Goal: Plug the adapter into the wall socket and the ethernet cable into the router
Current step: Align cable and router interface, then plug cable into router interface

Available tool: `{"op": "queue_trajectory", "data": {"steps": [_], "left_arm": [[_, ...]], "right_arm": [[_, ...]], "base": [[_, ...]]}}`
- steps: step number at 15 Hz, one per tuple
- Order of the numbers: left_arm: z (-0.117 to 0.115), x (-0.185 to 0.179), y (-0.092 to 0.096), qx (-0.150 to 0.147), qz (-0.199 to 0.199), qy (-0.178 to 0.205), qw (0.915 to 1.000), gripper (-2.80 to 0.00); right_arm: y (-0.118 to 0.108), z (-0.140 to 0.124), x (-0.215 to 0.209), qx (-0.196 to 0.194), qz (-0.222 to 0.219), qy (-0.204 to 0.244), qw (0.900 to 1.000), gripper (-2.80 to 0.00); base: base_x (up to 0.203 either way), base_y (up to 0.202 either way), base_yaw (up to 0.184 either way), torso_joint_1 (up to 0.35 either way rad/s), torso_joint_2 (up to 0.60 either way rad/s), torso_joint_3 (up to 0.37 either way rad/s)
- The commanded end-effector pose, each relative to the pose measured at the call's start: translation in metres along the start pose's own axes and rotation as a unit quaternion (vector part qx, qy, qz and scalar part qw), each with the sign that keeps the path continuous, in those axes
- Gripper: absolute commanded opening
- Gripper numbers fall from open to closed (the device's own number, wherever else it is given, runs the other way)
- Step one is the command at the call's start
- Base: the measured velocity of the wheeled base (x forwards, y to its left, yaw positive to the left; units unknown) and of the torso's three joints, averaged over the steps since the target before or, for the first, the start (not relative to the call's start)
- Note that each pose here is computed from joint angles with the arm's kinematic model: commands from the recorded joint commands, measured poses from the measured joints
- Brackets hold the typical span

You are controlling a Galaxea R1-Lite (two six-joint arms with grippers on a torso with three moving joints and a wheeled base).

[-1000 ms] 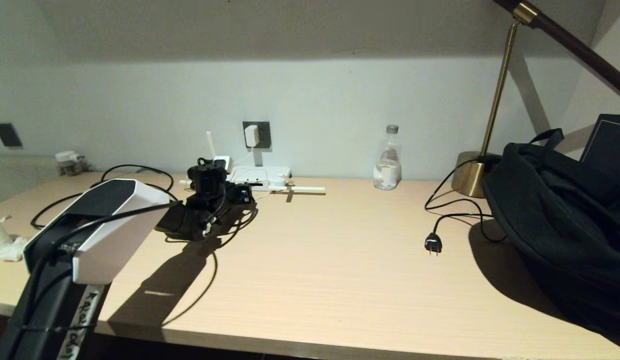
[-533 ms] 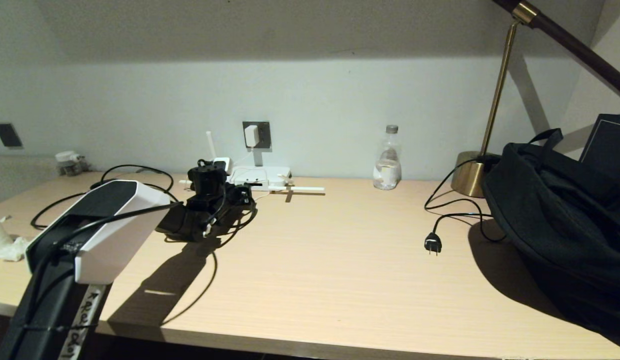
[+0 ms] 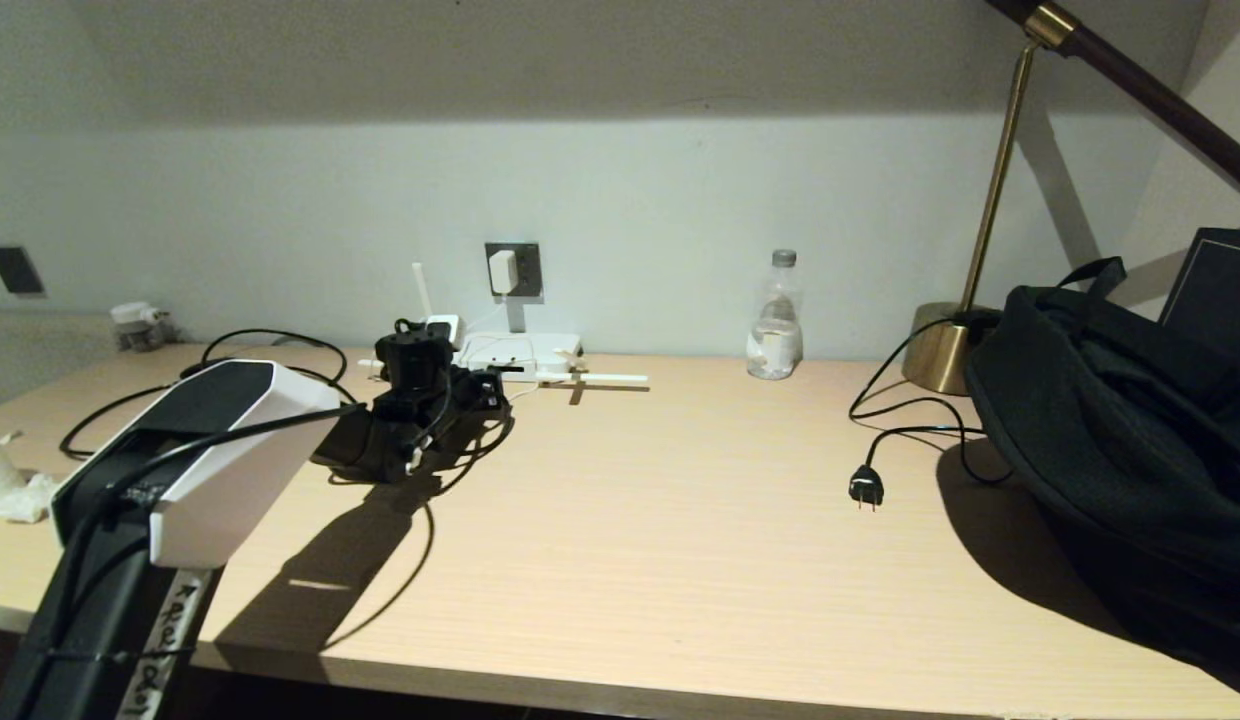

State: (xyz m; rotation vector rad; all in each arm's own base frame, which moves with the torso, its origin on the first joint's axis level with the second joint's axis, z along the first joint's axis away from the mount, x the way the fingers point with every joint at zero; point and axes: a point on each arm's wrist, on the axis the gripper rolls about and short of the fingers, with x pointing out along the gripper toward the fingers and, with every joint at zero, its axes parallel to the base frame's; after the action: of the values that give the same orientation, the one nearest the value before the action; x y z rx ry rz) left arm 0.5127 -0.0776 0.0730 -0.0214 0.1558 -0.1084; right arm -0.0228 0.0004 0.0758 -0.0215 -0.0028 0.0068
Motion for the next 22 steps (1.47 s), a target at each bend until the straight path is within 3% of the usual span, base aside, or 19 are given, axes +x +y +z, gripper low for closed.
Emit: {"op": "queue_trajectory", "data": {"steps": [1,22], "left_arm": [[0.0035,-0.0009,0.0000,0.000,0.000,-0.006,1.0000,-2.80],[0.0096,-0.0032,-0.0002,-0.001,-0.001,-0.010,0.9999,-2.80]], "right_arm": [[0.0000,0.0000,0.0000,0.000,0.000,0.000,1.000,0.00],[0.0000,0.0000,0.0000,-0.001,0.000,0.000,1.000,0.00]], "base": [[0.000,0.000,0.000,0.000,0.00,0.000],[0.000,0.000,0.000,0.000,0.00,0.000]]}}
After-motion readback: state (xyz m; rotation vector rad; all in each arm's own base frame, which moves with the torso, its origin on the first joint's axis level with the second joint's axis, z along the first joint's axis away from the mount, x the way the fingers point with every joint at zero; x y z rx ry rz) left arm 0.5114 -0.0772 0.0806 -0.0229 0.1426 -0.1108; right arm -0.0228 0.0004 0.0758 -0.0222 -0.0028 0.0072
